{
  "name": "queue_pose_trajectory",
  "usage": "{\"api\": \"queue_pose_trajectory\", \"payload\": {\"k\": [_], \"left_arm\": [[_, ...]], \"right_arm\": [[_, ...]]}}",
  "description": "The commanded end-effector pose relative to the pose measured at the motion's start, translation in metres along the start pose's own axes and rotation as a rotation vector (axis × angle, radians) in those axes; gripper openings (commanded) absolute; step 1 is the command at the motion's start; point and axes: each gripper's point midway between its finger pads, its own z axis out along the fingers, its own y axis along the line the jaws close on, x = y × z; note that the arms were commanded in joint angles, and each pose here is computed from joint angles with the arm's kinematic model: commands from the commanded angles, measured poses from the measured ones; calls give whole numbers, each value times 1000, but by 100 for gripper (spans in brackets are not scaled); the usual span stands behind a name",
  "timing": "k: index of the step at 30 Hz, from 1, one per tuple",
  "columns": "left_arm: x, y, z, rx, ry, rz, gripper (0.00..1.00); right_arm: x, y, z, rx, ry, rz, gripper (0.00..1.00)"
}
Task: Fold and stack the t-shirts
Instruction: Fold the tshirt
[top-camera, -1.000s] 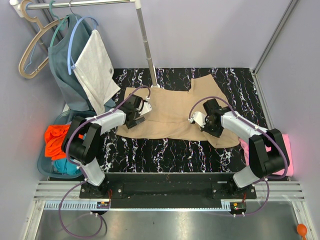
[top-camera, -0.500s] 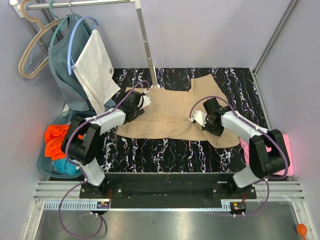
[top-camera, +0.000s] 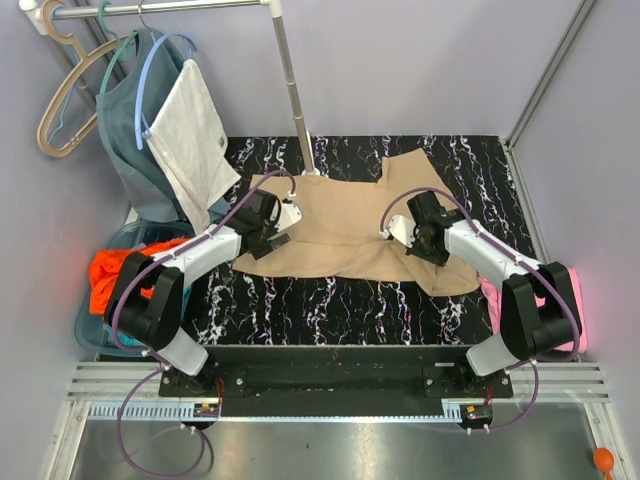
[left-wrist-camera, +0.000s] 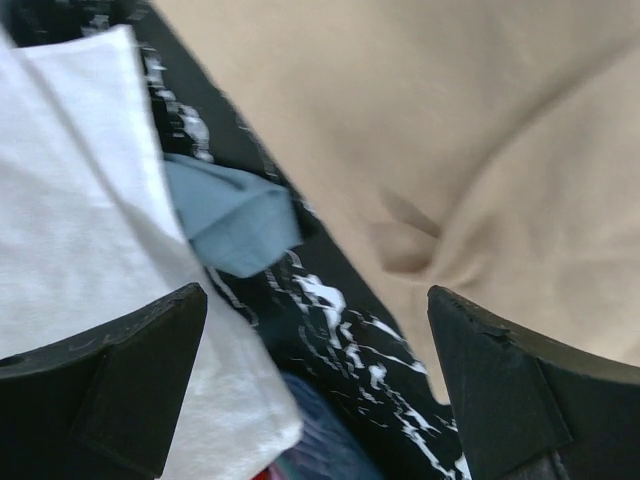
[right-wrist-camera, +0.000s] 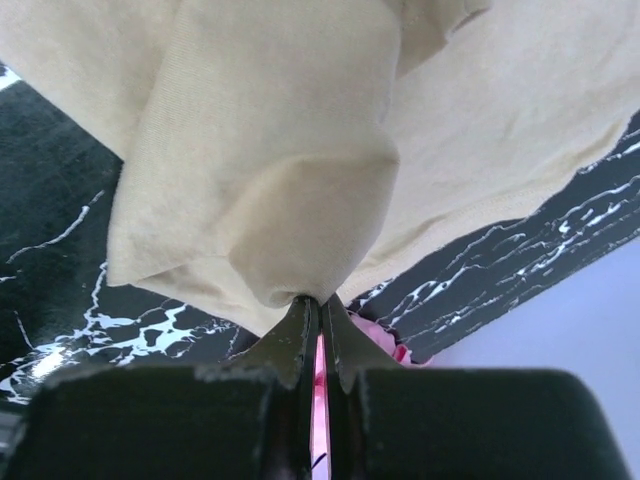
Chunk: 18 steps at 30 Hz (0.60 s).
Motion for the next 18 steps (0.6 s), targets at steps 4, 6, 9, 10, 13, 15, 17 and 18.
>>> {"api": "queue_pose_trajectory", "payload": {"k": [4,6,9,10,13,15,17,18], "left_arm": [[5,-39,-1,120,5,60,99],[8,-41,7,116,26,62,99],[7,-42,15,114,39,63,99],[5,-40,16,110,38,62,99],[4,-41,21,106,45,63,99],[5,-41,23,106,51,64,99],[5,-42,24,108,51,64,99],[6,-45,25,113,54,67,99]], "right_arm": [[-6,-53,-25,164,7,-3,0],[-8,-64,-28,189,14,-10,0],[-8,-81,-31,220,23,5,0],[-9,-87,-32,232,29,-2,0],[-5,-101,-31,252,51,-4,0],[-1,-107,-31,256,61,-5,0],[1,-115,-30,268,69,0,0],[3,-118,-30,272,76,-3,0]]}}
